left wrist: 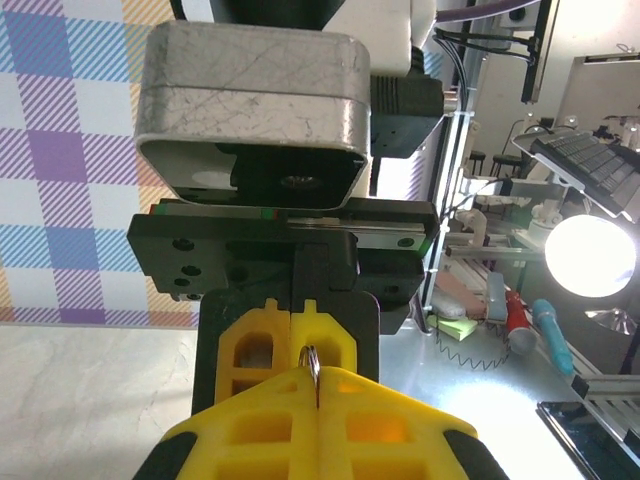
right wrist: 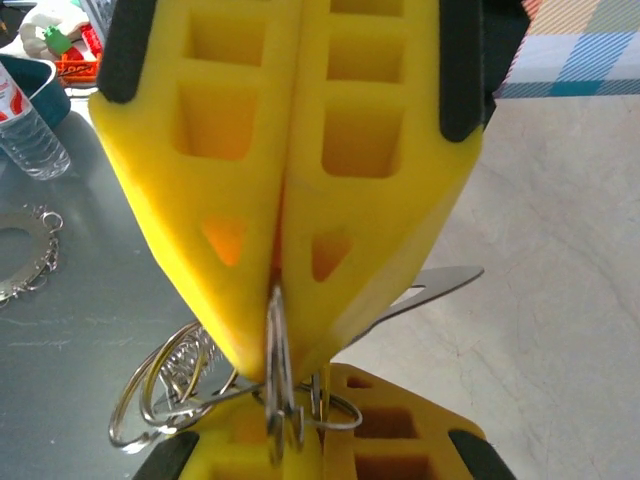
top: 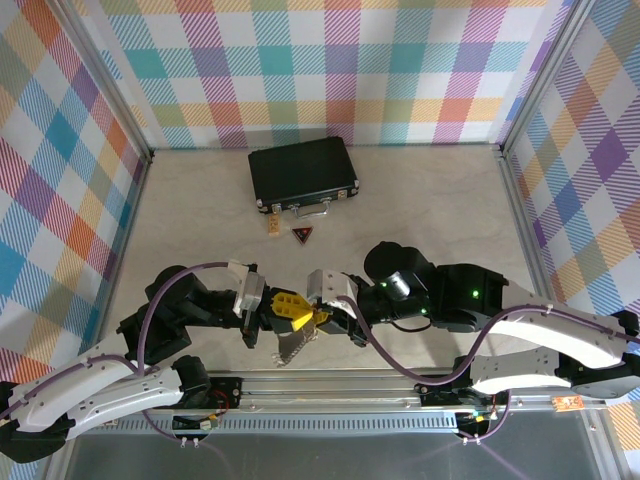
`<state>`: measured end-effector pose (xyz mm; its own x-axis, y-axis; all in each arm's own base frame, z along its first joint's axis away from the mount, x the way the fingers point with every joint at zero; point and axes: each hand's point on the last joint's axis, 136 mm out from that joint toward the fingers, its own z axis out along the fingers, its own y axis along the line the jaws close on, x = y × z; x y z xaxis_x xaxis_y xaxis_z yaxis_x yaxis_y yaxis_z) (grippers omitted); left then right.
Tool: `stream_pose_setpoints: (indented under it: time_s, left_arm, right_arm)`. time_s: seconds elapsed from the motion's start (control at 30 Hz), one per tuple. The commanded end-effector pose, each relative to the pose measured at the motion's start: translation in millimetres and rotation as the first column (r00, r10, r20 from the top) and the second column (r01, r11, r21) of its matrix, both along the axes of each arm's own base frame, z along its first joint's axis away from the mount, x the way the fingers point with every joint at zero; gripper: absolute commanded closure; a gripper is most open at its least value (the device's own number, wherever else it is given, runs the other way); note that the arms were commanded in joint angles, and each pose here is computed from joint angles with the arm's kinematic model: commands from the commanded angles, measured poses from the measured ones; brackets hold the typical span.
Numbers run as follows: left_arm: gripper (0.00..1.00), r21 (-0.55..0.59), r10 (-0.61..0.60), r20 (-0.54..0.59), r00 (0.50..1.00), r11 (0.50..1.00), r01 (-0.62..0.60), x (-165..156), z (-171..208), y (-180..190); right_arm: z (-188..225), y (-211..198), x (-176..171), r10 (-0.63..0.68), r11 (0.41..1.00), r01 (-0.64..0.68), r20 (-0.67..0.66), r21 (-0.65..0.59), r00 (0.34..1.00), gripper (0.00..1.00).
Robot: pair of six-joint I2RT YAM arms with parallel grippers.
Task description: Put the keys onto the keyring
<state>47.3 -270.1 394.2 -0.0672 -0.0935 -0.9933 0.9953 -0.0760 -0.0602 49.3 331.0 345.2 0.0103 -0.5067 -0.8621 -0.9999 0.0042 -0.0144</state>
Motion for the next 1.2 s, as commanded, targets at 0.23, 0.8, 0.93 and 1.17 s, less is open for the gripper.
stream_pose_setpoints:
  time_s: [0.23,0.8,0.93,1.17]
  left_arm:
    - [1.0,-0.074,-0.039,0.069,0.997,0.996,0.044,-13.4,27.0,9.7]
    - [1.0,-0.091,-0.154,0.045,0.987,0.983,0.158,-27.5,34.2,5.8]
    - [1.0,-0.088,-0.177,0.041,0.983,0.98,0.18,-29.8,34.1,4.2]
    - [1.0,-0.144,-0.159,0.037,0.987,0.976,0.163,-26.4,41.8,5.2]
  right_arm:
    - [6.6,-7.6,-6.7,0.025,0.999,-0.025,0.0,0.02,1.0,1.0]
    - [-0.8,-3.9,-23.3,0.114,0.993,-0.114,-0.031,-0.01,0.993,1.0]
    - [-3.1,-4.0,-25.8,0.13,0.991,-0.13,-0.032,-0.013,0.991,1.0]
    - [10.5,-5.9,-35.7,0.189,0.98,-0.187,-0.014,0.066,0.982,1.0]
